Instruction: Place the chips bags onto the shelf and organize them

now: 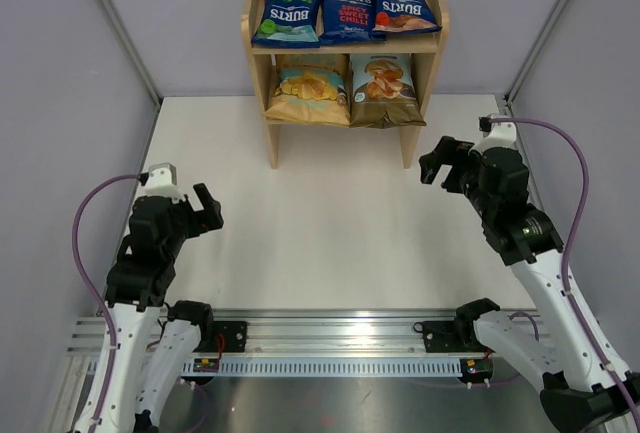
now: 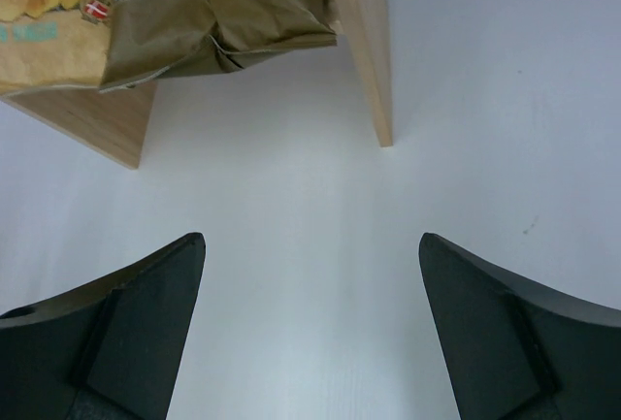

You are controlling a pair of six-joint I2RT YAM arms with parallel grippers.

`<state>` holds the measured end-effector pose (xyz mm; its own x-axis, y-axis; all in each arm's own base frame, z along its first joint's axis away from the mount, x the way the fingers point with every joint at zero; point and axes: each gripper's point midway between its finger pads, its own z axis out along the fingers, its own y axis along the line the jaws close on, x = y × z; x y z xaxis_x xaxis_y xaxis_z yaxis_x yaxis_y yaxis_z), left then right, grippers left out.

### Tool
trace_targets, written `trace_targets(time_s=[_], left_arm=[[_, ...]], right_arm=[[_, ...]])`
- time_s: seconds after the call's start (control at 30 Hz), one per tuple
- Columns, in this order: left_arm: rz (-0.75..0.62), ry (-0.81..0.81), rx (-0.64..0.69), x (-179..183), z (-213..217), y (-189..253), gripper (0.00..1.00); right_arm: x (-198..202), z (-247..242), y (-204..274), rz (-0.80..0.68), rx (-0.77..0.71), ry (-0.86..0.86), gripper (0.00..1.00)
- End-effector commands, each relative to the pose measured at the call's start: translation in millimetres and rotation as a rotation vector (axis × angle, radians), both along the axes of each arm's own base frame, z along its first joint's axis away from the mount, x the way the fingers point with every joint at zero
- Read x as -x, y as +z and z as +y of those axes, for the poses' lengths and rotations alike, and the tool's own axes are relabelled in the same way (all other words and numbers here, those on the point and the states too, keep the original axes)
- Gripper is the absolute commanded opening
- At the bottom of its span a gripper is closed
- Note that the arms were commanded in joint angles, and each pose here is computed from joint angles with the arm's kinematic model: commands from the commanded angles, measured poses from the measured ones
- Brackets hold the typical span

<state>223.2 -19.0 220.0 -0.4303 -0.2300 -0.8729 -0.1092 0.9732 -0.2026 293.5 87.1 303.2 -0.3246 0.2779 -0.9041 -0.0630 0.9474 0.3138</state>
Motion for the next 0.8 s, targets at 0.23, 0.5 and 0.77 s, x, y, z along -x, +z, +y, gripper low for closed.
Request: trace_targets(time_s=[0.23,0.5,0.77], left_arm=[[-0.139,-0.045,0.001,2,-4,18,0.99],[-0.180,-0.056,-0.004,9,-4,27,0.99],[-0.204,-0.066,0.001,12,-6,31,0.99]], right_arm=[[66,-45,5,0.046,0.147,-0.064,1.00],[100,-58,15,0.033,0.152,-0.068,0.99],[106,-54,9,0.014,0.130,-0.040,0.99]])
